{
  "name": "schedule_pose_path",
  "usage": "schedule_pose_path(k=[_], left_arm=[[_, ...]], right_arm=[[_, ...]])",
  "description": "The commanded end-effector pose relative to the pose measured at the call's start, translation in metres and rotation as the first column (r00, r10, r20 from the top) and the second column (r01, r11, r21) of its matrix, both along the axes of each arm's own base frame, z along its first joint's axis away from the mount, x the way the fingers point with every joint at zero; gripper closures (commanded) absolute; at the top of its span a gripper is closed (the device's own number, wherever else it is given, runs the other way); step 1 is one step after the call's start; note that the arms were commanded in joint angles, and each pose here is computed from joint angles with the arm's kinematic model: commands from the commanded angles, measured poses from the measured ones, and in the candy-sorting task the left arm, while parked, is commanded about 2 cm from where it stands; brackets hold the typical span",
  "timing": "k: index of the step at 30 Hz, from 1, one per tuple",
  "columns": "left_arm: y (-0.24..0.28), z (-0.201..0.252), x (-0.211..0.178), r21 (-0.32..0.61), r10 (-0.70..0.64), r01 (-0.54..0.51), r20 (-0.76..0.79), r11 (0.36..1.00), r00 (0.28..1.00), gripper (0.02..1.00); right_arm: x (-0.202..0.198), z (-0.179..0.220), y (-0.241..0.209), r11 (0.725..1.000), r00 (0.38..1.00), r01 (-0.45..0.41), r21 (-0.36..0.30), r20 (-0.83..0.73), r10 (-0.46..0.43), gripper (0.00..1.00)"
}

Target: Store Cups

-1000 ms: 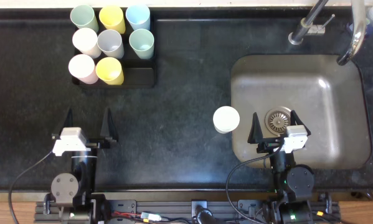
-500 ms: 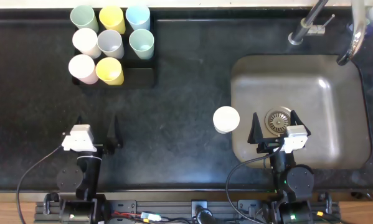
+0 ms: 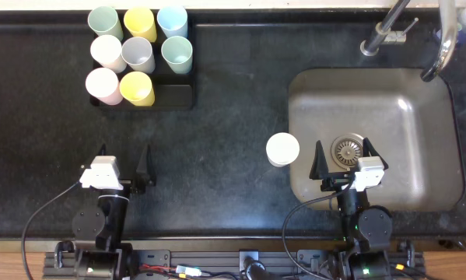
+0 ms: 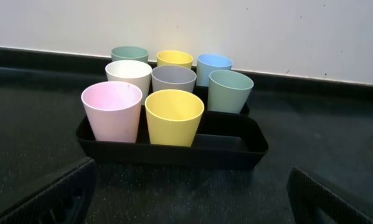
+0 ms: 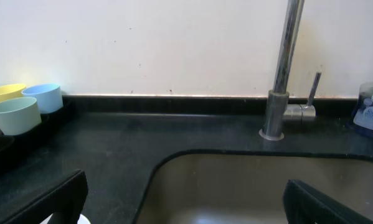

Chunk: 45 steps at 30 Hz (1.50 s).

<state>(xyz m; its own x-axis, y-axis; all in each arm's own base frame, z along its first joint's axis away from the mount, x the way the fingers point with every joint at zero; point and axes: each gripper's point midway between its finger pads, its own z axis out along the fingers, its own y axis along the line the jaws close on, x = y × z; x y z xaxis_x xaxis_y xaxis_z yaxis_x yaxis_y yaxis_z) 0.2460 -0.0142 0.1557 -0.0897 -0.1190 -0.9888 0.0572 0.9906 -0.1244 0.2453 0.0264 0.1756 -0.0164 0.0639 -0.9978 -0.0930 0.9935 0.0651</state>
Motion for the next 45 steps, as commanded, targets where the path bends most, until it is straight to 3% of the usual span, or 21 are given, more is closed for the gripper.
schedule_pose_path(k=[1, 45], left_arm=[[-0.0031, 0.0007, -0.0007, 0.017, -0.017, 0.017, 0.005, 1.000, 1.000, 0.020], [-0.0031, 0.0007, -0.0007, 0.017, -0.017, 0.017, 0.005, 1.000, 1.000, 0.018]], right_arm=[[0.0004, -0.0025, -0.0023, 1.000, 1.000, 0.010, -0.002, 0.004, -0.010, 0.003], [0.0016, -0.0064, -0.0020, 1.000, 1.000, 0.010, -0.003, -0.019, -0.010, 0.003]])
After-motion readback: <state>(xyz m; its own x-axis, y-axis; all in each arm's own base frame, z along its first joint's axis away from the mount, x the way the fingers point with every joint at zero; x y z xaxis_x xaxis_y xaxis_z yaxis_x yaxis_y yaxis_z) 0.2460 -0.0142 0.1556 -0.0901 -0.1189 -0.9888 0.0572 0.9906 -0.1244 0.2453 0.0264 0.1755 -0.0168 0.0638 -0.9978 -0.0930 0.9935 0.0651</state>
